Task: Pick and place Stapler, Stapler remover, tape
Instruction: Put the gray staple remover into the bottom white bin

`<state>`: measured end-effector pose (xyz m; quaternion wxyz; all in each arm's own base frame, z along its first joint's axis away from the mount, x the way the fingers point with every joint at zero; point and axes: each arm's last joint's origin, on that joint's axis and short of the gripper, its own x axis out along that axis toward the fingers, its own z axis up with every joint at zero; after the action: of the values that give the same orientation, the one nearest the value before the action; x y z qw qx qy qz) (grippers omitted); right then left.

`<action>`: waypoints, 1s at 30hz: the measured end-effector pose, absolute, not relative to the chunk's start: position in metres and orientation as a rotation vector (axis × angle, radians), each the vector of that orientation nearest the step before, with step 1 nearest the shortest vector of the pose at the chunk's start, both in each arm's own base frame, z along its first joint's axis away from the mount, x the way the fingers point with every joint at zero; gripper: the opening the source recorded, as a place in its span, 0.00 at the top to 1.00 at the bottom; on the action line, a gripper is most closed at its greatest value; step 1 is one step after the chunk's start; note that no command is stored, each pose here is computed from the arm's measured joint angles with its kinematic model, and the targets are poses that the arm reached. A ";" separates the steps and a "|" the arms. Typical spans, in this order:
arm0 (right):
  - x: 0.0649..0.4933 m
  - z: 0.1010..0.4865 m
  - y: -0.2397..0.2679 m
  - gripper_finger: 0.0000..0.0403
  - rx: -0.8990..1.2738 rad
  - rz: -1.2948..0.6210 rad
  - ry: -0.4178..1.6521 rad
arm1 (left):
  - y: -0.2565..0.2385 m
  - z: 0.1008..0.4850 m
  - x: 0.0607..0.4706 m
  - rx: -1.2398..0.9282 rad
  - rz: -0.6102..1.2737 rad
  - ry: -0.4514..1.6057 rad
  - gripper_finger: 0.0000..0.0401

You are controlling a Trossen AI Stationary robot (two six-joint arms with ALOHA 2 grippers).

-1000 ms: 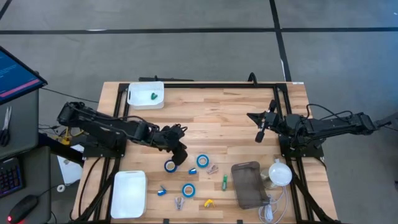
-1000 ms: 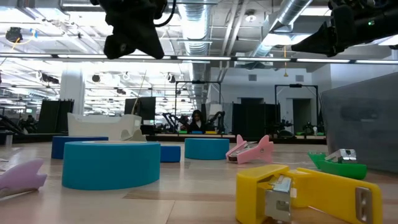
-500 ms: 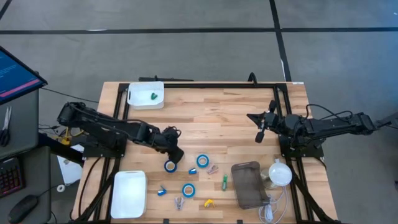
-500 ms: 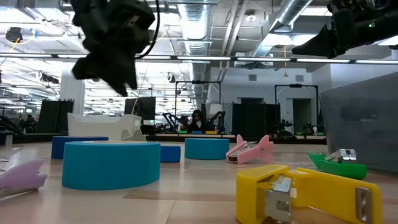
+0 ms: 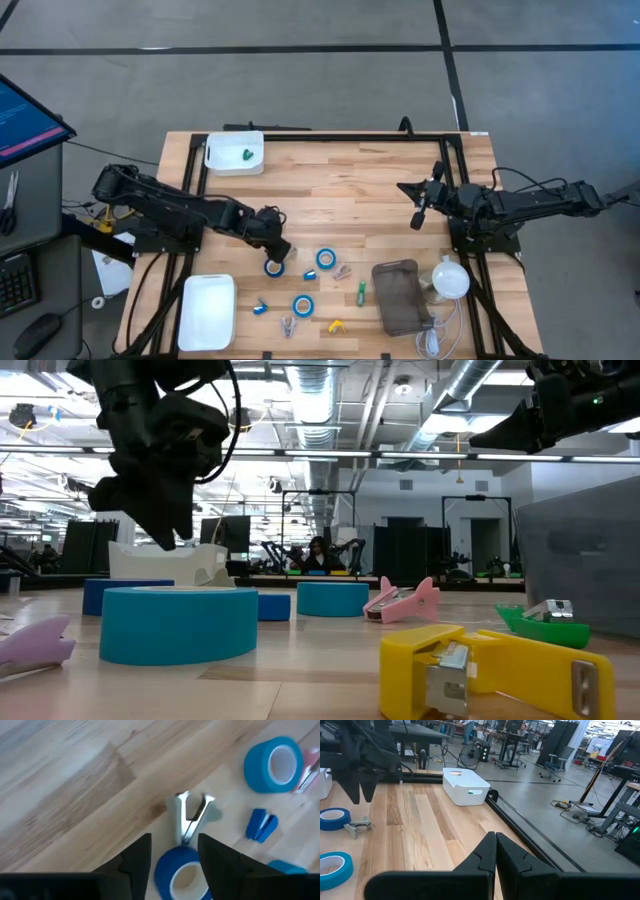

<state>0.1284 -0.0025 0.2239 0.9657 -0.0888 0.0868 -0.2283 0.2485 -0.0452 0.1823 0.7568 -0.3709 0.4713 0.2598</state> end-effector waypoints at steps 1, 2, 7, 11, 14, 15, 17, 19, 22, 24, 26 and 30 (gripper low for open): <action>0.128 0.224 -0.002 1.00 -0.179 -0.462 0.175 | -0.045 0.181 0.249 -0.813 0.560 1.010 0.60; 0.128 0.224 -0.002 1.00 -0.179 -0.462 0.175 | -0.045 0.179 0.250 -0.820 0.551 0.990 0.59; 0.128 0.224 -0.002 1.00 -0.179 -0.462 0.176 | -0.045 0.171 0.251 -0.824 0.545 0.971 0.56; 0.128 0.224 -0.002 1.00 -0.180 -0.462 0.175 | -0.046 0.159 0.254 -0.829 0.574 0.994 0.56; 0.128 0.224 -0.002 1.00 -0.179 -0.462 0.175 | -0.048 0.149 0.262 -0.835 0.569 0.988 0.56; 0.128 0.224 -0.002 1.00 -0.179 -0.462 0.175 | -0.048 0.146 0.265 -0.840 0.563 0.986 0.57; 0.128 0.224 -0.002 1.00 -0.179 -0.462 0.175 | -0.048 0.138 0.269 -0.843 0.565 0.995 0.57; 0.128 0.224 -0.002 1.00 -0.179 -0.462 0.175 | -0.048 0.133 0.273 -0.855 0.556 1.002 0.57; 0.128 0.224 -0.002 1.00 -0.180 -0.462 0.175 | -0.048 0.127 0.275 -0.858 0.556 1.014 0.57; 0.128 0.224 -0.002 1.00 -0.179 -0.462 0.175 | -0.048 0.125 0.276 -0.855 0.561 1.018 0.57; 0.128 0.224 -0.002 1.00 -0.179 -0.462 0.175 | -0.048 0.126 0.276 -0.851 0.565 1.005 0.57; 0.128 0.224 -0.002 1.00 -0.180 -0.462 0.175 | -0.047 0.130 0.275 -0.835 0.577 0.971 0.62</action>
<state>0.1284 -0.0025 0.2240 0.9656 -0.0888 0.0866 -0.2284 0.2752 -0.0467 0.1296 0.7634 -0.3839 0.4466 0.2653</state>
